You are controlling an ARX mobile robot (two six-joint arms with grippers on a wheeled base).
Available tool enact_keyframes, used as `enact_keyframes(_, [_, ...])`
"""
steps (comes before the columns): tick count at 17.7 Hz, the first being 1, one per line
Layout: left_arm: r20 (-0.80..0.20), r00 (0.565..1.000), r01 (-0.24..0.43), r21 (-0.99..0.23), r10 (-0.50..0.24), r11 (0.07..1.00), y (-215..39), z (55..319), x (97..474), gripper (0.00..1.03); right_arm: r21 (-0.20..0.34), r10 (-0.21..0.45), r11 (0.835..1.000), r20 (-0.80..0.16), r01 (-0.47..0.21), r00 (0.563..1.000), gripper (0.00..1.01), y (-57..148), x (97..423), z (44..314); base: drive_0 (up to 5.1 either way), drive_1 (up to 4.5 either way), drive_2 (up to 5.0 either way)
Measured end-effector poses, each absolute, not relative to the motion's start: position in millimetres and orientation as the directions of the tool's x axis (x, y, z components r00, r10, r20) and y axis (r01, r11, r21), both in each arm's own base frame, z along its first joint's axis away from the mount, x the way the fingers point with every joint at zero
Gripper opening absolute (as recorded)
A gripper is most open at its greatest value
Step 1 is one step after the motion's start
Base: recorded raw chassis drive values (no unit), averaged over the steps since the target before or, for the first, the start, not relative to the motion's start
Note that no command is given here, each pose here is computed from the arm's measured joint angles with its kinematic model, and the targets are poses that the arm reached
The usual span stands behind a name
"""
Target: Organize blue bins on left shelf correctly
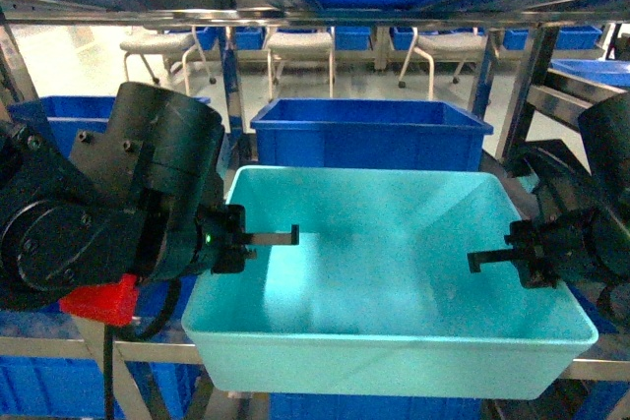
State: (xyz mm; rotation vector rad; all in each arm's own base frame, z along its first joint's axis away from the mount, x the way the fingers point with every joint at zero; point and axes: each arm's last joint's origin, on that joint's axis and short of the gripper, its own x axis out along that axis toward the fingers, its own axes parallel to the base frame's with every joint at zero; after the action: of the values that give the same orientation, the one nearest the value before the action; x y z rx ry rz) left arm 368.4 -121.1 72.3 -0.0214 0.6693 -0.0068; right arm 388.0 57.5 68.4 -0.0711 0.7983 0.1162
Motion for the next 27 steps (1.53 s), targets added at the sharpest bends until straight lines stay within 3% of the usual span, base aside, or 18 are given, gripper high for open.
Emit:
enact_keyframes(13, [-0.62, 0.784, 0.012, -0.008, -0.014, 1.0, -122.6, 72.3, 369.8, 0.02, -0.018, 0.074, 0.992, -0.725, -0.127, 0.685, 0.02, 55.0, 387.4, 67.5, 0.0, 0.0, 0.0])
enact_keyframes(16, [-0.682, 0.73, 0.013, -0.032, -0.032, 0.999, -135.2, 46.3, 393.3, 0.02, -0.055, 0.018, 0.994, -0.761, -0.092, 0.649, 0.02, 49.0, 408.6, 45.9, 0.0, 0.0, 0.0])
enact_keyframes(19, [-0.708, 0.706, -0.006, -0.047, -0.029, 0.999, -145.2, 38.6, 428.8, 0.02, -0.071, -0.014, 0.996, -0.766, -0.063, 0.643, 0.02, 43.5, 438.2, 49.6, 0.0, 0.0, 0.0])
enact_keyframes(20, [-0.724, 0.69, -0.028, -0.034, -0.005, 0.999, -138.6, 26.4, 441.7, 0.02, -0.039, 0.017, 0.996, -0.817, -0.084, 0.577, 0.02, 47.5, 458.7, 38.1, 0.0, 0.0, 0.0])
enact_keyframes(21, [-0.723, 0.691, -0.055, -0.034, 0.014, 0.998, -123.8, 27.7, 468.8, 0.02, -0.026, 0.041, 0.994, -0.81, -0.106, 0.584, 0.02, 60.4, 488.2, 47.9, 0.0, 0.0, 0.0])
enact_keyframes(22, [-0.717, 0.697, -0.081, -0.038, 0.029, 0.996, -113.4, 32.1, 483.6, 0.03, -0.003, 0.075, 0.991, -0.824, -0.137, 0.562, 0.07, 67.8, 506.9, 49.2, 0.0, 0.0, 0.0])
enact_keyframes(27, [-0.711, 0.7, -0.101, -0.011, 0.063, 0.995, -110.0, 32.8, 484.8, 0.43, -0.023, 0.061, 0.989, -0.829, -0.143, 0.556, 0.48, 65.9, 507.3, 46.0, 0.0, 0.0, 0.0])
